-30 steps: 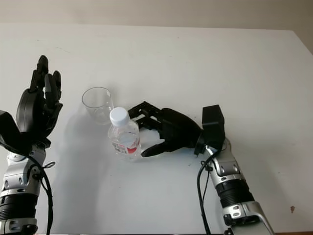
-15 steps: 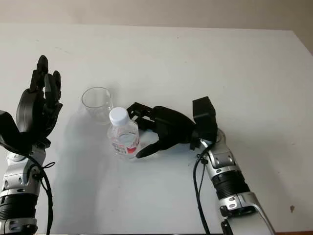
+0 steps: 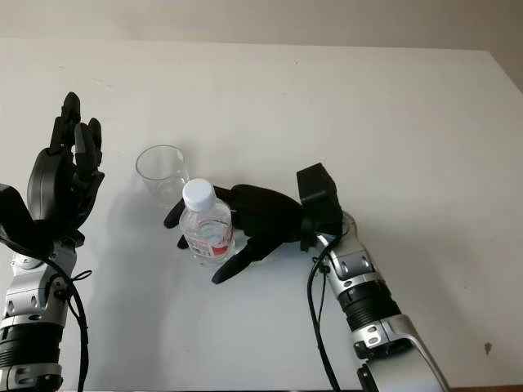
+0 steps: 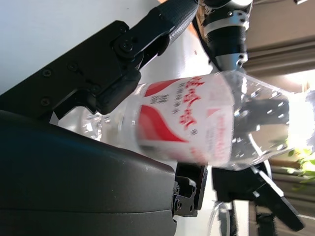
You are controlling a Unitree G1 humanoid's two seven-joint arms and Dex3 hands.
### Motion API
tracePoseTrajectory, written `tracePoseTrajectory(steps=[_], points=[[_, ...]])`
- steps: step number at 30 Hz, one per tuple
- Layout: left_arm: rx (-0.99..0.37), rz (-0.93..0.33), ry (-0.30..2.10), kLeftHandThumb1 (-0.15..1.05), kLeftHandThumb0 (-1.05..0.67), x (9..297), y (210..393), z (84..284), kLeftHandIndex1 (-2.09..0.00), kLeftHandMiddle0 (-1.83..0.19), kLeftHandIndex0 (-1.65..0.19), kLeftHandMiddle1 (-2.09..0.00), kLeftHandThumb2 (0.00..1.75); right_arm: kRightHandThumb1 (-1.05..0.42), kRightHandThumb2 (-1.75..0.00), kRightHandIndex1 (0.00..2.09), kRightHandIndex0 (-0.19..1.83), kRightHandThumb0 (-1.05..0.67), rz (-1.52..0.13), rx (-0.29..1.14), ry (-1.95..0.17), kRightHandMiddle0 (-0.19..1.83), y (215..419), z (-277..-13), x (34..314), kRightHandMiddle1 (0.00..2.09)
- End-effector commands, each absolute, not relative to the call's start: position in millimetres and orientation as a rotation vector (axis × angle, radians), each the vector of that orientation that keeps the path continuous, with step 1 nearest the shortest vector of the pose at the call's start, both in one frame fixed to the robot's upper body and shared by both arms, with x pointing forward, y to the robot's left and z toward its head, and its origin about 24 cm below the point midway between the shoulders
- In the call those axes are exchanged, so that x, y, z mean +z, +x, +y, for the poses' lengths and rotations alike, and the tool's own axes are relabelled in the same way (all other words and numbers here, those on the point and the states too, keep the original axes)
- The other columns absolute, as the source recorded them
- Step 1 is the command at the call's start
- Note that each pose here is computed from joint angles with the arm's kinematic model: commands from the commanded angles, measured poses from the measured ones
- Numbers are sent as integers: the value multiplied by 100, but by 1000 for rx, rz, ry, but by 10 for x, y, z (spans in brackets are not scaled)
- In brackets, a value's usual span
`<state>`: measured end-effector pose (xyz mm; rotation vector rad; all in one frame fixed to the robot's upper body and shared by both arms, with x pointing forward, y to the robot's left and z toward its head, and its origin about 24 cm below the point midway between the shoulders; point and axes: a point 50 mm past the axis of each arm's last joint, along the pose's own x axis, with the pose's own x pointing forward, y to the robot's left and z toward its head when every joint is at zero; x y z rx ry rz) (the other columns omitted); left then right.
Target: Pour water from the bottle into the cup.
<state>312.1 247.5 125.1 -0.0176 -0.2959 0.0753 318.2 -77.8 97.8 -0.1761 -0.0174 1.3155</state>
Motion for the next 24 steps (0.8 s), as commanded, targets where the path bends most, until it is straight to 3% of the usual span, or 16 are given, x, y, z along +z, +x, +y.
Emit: tracePoseTrajectory(steps=[1,13,16,18,20,22,24], points=[[82,-322,-21,105,-73,1308,3132,2482,-6,8,12,-6,66,-62,-5,126,7,-83,-47,1339,-174,-6,3149,-721,1012,141],[82,-323,-15,105,-73,1316,3129,2479,-6,9,12,-5,67,-63,-6,140,22,-86,-49,1357,-201,7,3087,-654,978,151],[84,-323,-19,105,-73,1318,3131,2479,-6,8,11,-6,66,-64,-6,155,26,-79,-79,1361,-214,12,3074,-626,963,161],[85,-327,-16,105,-73,1318,3130,2481,-6,8,11,-5,66,-63,-5,176,34,-67,-97,1350,-243,20,3065,-611,951,178],[89,-331,-13,105,-73,1322,3130,2483,-7,8,11,-6,66,-66,-6,199,51,-57,-121,1328,-287,35,3056,-598,942,199],[90,-333,-12,105,-73,1325,3127,2486,-7,8,10,-6,65,-69,-6,207,73,-47,-153,1305,-311,53,3042,-589,927,207],[90,-336,-13,105,-73,1327,3121,2489,-7,7,10,-6,65,-74,-6,209,113,-36,-184,1281,-323,94,3023,-585,911,209]])
